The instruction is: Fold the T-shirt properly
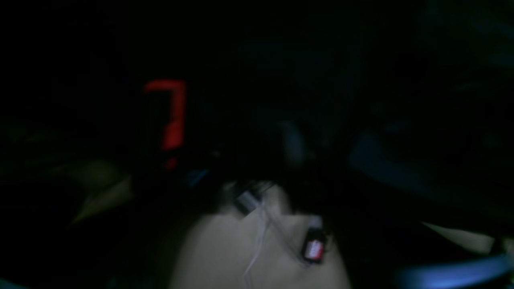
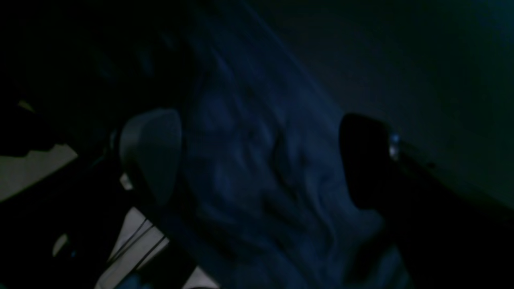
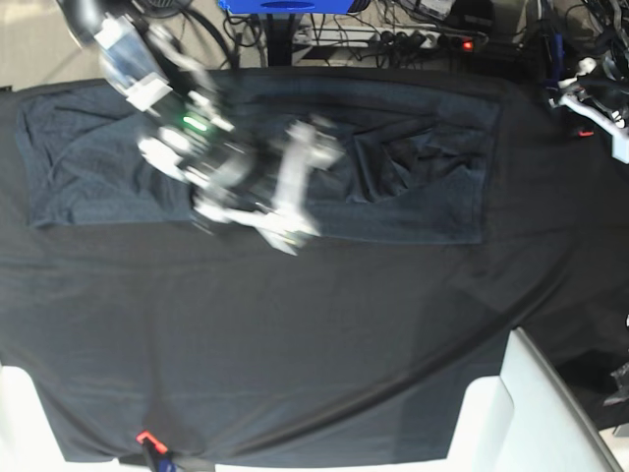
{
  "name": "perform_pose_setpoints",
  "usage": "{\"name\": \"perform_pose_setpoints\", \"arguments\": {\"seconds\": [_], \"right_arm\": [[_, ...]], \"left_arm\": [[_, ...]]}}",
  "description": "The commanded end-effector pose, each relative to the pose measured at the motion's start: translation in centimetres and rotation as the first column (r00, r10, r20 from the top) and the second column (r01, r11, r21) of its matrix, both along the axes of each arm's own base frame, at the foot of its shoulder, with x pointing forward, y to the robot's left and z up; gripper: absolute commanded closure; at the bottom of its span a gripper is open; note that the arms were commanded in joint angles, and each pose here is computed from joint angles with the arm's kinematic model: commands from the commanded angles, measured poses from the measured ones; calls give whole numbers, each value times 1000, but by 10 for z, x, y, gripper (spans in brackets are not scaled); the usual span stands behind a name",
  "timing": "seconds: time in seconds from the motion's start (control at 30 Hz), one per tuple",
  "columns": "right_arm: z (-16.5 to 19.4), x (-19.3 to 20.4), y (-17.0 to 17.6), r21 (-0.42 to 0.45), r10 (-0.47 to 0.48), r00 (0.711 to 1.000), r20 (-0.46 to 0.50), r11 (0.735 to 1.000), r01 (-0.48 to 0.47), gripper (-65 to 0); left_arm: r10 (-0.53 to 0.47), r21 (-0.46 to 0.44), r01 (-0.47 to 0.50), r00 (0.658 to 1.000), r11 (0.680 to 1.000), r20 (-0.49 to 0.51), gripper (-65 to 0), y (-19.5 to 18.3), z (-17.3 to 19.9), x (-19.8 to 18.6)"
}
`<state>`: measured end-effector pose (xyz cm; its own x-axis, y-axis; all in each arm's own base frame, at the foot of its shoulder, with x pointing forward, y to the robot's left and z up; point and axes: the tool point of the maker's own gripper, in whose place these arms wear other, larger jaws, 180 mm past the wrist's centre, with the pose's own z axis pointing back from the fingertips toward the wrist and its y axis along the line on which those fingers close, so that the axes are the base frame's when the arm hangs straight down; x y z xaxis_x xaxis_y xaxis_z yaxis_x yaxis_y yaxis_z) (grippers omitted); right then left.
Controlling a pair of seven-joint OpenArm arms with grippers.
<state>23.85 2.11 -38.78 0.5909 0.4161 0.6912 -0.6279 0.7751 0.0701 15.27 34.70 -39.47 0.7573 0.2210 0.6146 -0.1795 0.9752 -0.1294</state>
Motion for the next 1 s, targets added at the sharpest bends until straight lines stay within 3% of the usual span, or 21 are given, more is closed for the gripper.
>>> {"name": "perform_pose_setpoints", "arguments": {"seconds": [0.0, 0.07, 0.1, 0.23, 0.47, 0.67, 0.8, 0.97], "right_arm": [[5, 3, -10, 17, -34, 999, 18, 999, 34, -591], [-10, -10, -32, -14, -83, 996, -30, 996, 83, -591], [-16, -16, -38, -23, -100, 994, -50, 995, 99, -591], [-33, -36, -50, -28, -139, 985, -98, 990, 137, -591], [-68, -55, -52, -35, -151, 975, -164, 988, 147, -591], [-73, -57, -53, -42, -153, 972, -177, 988, 148, -591], [-73, -57, -53, -42, -153, 972, -177, 988, 148, -591], [-73, -57, -53, -42, -153, 972, -177, 988, 148, -591]], "left_arm": [[-28, -15, 28, 999, 999, 26, -438, 1, 4, 3], [-89, -68, 93, 994, 993, 67, -619, -3, 1, 14], [-88, -93, 93, 994, 991, 61, -650, -3, -6, 15], [-11, -190, 22, 998, 981, 61, -650, 0, -30, 31], [-138, -298, 139, 990, 944, 23, -650, -58, -60, 58], [-169, -371, 177, 984, 912, 56, -650, -103, -83, 60], [-172, -425, 165, 985, 890, 22, -553, -124, -108, 46], [-167, -442, 152, 986, 884, 5, -481, -130, -117, 38]]}}
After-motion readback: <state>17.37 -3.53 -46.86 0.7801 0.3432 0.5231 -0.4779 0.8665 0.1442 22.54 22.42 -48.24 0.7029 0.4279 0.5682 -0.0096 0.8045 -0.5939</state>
